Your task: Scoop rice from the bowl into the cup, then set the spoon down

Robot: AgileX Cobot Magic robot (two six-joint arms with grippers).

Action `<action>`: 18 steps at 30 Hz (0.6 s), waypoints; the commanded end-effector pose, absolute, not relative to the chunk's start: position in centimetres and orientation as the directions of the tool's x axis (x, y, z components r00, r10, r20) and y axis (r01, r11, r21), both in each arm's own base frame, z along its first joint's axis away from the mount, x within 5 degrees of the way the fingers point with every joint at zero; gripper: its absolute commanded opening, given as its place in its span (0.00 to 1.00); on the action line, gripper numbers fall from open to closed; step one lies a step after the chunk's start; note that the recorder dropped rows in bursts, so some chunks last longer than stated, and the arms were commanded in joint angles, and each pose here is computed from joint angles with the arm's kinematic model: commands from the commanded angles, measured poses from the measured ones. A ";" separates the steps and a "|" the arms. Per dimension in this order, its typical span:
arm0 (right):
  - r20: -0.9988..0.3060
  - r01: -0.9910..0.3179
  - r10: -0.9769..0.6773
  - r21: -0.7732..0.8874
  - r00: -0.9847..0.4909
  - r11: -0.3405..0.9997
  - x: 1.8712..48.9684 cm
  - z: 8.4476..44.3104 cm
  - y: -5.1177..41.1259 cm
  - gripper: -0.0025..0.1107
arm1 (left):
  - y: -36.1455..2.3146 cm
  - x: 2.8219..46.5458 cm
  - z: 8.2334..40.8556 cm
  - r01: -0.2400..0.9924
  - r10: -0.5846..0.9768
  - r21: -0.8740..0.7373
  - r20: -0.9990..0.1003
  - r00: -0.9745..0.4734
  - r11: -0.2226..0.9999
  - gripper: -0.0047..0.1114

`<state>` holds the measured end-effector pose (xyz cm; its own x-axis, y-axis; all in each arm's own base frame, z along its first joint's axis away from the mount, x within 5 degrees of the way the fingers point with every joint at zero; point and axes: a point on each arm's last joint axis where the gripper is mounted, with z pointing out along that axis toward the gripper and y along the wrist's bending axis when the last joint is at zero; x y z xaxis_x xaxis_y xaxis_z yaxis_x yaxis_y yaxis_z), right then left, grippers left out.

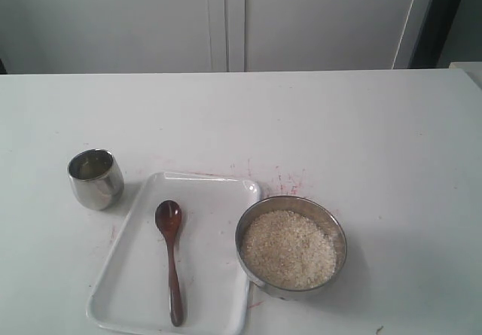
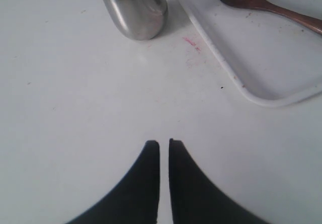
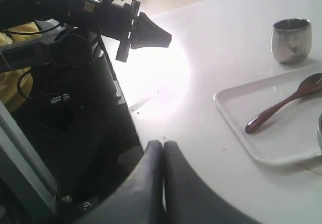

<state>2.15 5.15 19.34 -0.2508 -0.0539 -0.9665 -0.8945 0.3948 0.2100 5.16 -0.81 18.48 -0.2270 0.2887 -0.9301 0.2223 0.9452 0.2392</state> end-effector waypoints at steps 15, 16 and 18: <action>-0.970 -0.901 -0.094 0.169 -0.224 0.399 2.1 18.9 5.1 0.02 | -0.8 5.1 17.9 0.230 0.288 0.230 -0.921 -0.264 0.946 0.16; -0.970 -0.901 -0.094 0.169 -0.224 0.399 2.1 18.9 5.1 0.02 | -0.8 5.1 17.9 0.230 0.288 0.230 -0.921 -0.264 0.946 0.16; -0.970 -0.901 -0.094 0.169 -0.224 0.399 2.1 18.9 5.1 0.02 | -0.8 5.1 17.9 0.230 0.288 0.230 -0.921 -0.264 0.946 0.16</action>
